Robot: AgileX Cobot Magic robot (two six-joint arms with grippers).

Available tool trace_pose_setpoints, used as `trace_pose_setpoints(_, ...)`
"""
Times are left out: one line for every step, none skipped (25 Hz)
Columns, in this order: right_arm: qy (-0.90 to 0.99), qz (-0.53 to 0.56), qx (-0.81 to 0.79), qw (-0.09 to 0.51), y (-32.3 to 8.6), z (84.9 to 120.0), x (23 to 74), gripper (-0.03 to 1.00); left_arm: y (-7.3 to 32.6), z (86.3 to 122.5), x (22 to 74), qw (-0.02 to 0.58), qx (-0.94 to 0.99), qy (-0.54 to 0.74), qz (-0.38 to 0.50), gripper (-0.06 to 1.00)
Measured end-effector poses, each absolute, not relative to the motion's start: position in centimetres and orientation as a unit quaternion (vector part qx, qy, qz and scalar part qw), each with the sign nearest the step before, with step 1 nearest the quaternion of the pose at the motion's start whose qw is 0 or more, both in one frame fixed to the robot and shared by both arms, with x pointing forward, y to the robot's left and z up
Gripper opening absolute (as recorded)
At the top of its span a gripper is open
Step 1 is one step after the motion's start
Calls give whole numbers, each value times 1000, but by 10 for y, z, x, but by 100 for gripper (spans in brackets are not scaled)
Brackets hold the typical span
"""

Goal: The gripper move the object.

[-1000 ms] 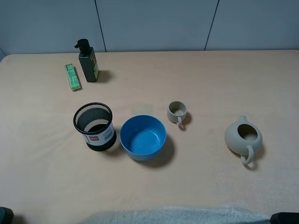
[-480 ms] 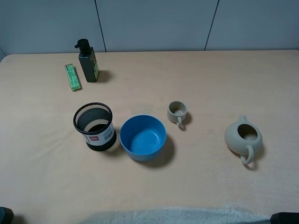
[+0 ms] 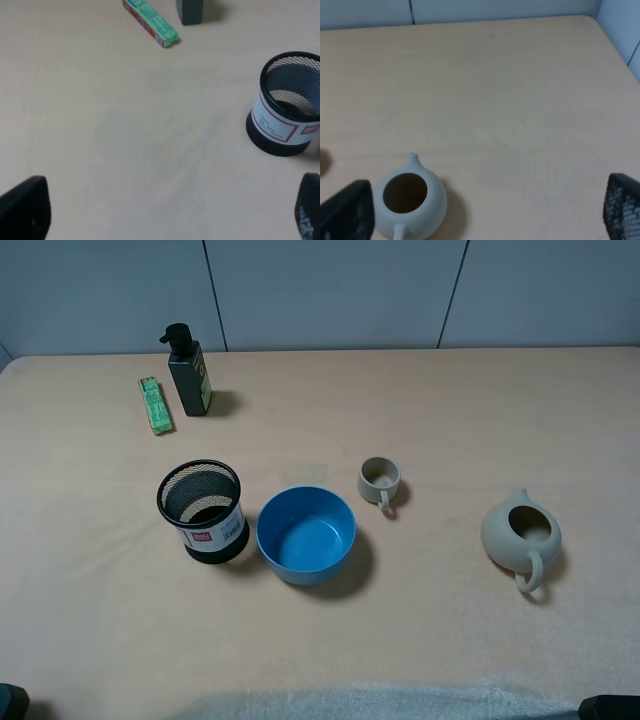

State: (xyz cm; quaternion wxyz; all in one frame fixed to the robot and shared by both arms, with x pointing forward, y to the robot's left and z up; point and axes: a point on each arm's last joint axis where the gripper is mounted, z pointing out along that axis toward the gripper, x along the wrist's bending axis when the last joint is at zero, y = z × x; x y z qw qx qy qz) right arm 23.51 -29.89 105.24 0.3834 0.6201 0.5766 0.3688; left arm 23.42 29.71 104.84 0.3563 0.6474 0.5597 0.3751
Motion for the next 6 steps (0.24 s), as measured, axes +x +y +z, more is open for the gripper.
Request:
trace_pose_setpoints(577,369,620,383,-299,1052,235,69,297,1048,234,356,647,560,375,99)
trace_pose_setpoints(577,369,620,383,-299,1052,235,69,297,1048,234,356,647,560,375,99)
trace_pose_setpoints(577,369,620,383,-299,1052,235,69,297,1048,234,356,647,560,375,99)
trace_pose_setpoints(577,369,620,383,-299,1052,235,69,297,1048,234,356,647,560,375,99)
trace_pose_setpoints(577,369,620,383,-299,1052,235,69,297,1048,234,356,647,560,375,99)
trace_pose_setpoints(577,369,620,383,-299,1052,235,69,297,1048,234,356,647,560,375,99)
